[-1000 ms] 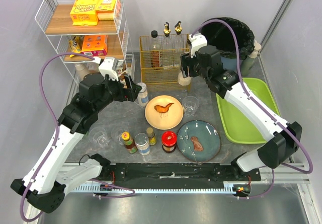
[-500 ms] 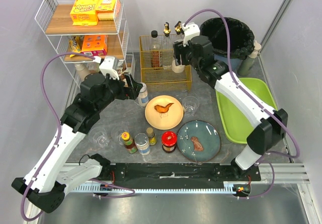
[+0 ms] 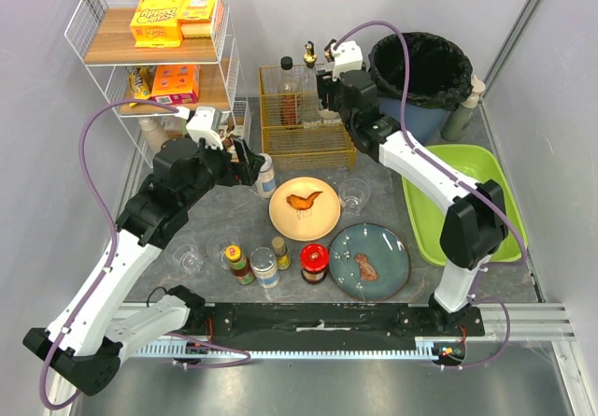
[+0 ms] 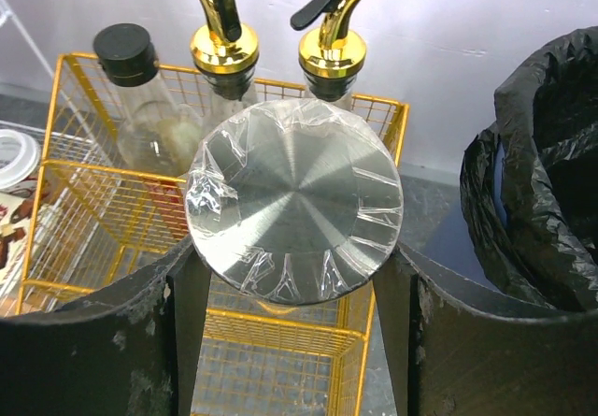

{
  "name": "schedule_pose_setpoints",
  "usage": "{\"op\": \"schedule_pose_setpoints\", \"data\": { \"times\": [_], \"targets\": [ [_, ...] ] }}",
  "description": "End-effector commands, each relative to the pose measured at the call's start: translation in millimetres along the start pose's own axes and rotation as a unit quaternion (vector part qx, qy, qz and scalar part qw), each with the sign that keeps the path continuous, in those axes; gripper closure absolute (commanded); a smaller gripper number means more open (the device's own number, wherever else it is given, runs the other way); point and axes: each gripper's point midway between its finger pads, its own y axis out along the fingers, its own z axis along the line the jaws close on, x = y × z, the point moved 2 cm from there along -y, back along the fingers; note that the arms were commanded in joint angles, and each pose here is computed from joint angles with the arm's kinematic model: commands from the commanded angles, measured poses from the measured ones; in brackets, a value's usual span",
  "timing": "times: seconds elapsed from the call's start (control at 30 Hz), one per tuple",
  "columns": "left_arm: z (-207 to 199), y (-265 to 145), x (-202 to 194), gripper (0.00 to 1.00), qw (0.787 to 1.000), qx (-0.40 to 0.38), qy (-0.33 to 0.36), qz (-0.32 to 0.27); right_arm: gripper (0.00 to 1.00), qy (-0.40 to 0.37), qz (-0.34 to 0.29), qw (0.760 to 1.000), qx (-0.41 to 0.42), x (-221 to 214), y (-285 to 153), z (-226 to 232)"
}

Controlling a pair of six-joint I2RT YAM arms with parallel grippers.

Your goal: Clear the kitchen counter

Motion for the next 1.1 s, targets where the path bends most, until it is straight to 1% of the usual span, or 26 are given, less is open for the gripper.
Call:
{"op": "schedule_pose_setpoints", "data": {
  "times": [0.0,0.33,0.53,0.77,0.87,0.97,1.0,1.03,1.07],
  "targets": [
    [4,0,13,0.1,0.999,0.013,0.011,-0.03,0.87,0.017,-0.07,0.997,-0.041,24,11,-8],
    [9,0,4,0.1,1.0,0.02,0.009,-0.022,0.86,-0.002,-0.026,0.998,-0.054,-24,24,-8],
    [8,3,3,0.1,1.0,0.018,0.002,-0.021,0.8,-0.018,0.005,0.999,-0.05,-52,39,-2],
    [3,7,-3,0.1,1.0,0.005,-0.009,-0.011,0.74,-0.018,0.037,0.998,-0.054,-77,48,1],
    [3,7,-6,0.1,1.0,0.003,-0.011,-0.007,0.67,-0.02,0.053,0.997,-0.052,-86,49,1],
    [4,9,-8,0.1,1.0,0.005,-0.012,-0.003,0.54,-0.021,0.06,0.997,-0.052,-91,47,1],
    [4,8,-8,0.1,1.0,0.004,-0.012,-0.004,0.46,-0.021,0.06,0.997,-0.053,-92,46,0],
    [4,8,-8,0.1,1.0,0.004,-0.012,-0.004,0.35,-0.019,0.06,0.997,-0.054,-90,45,0],
    [3,8,-8,0.1,1.0,0.004,-0.012,-0.005,0.26,-0.017,0.059,0.997,-0.055,-87,43,-1]
  ]
}}
